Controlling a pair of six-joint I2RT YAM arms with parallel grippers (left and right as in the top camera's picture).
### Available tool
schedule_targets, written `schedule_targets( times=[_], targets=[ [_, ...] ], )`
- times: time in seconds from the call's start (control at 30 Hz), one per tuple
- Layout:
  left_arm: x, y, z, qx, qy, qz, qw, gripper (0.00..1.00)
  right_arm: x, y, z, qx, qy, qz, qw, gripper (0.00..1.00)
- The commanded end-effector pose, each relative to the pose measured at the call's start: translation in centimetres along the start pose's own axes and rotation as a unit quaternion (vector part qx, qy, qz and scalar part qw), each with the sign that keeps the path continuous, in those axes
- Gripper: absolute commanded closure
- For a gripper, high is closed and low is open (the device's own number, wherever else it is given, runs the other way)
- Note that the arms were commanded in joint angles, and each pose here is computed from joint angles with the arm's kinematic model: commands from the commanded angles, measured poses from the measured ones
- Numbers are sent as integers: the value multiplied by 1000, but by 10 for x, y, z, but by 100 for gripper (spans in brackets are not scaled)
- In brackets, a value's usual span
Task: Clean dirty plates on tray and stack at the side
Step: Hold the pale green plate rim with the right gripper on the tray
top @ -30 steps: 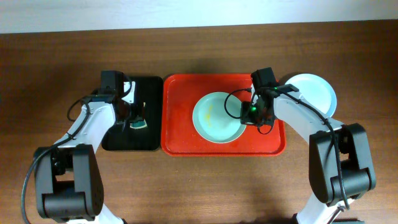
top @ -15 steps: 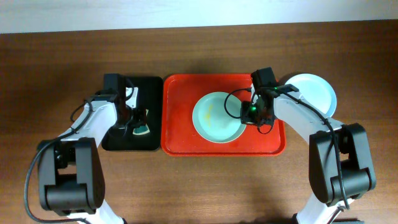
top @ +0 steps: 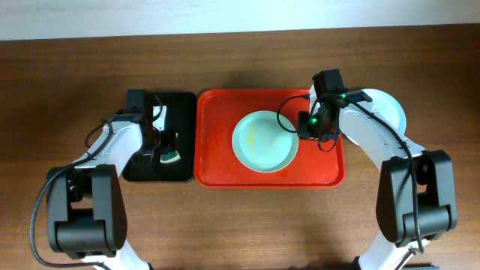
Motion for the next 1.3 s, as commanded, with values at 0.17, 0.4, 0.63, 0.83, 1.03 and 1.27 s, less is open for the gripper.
schedule_targets(
  times=[0.17,0.4,0.63,0.83,1.03,1.27],
  targets=[
    [2,-8,-1,7,-11,9,1000,100,8,-2,-15,13,23,0,1000,70],
    [2,-8,-1,7,-11,9,1000,100,5,-10,-19,14,21,1,1000,70],
    [2,-8,-1,7,-11,9,1000,100,1,-22,-22,1,24,8,1000,76],
    [2,-8,-1,7,-11,9,1000,100,1,-22,-21,0,24,9,1000,87],
    [2,-8,-1,7,-11,9,1000,100,8,-21,-21,8,27,44,999,96],
    [2,-8,-1,7,-11,9,1000,100,21,-21,-30,39,15,88,995,96]
  ],
)
Point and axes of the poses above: each gripper's point midway between its finger pads, its own y axis back along the fingers, its own x axis along the line the jaws close on, z = x × y, the point moved 8 cm from there along y, back along the fingers, and after that the axes turned 15 degrees about -y, right-handed, at the moved point
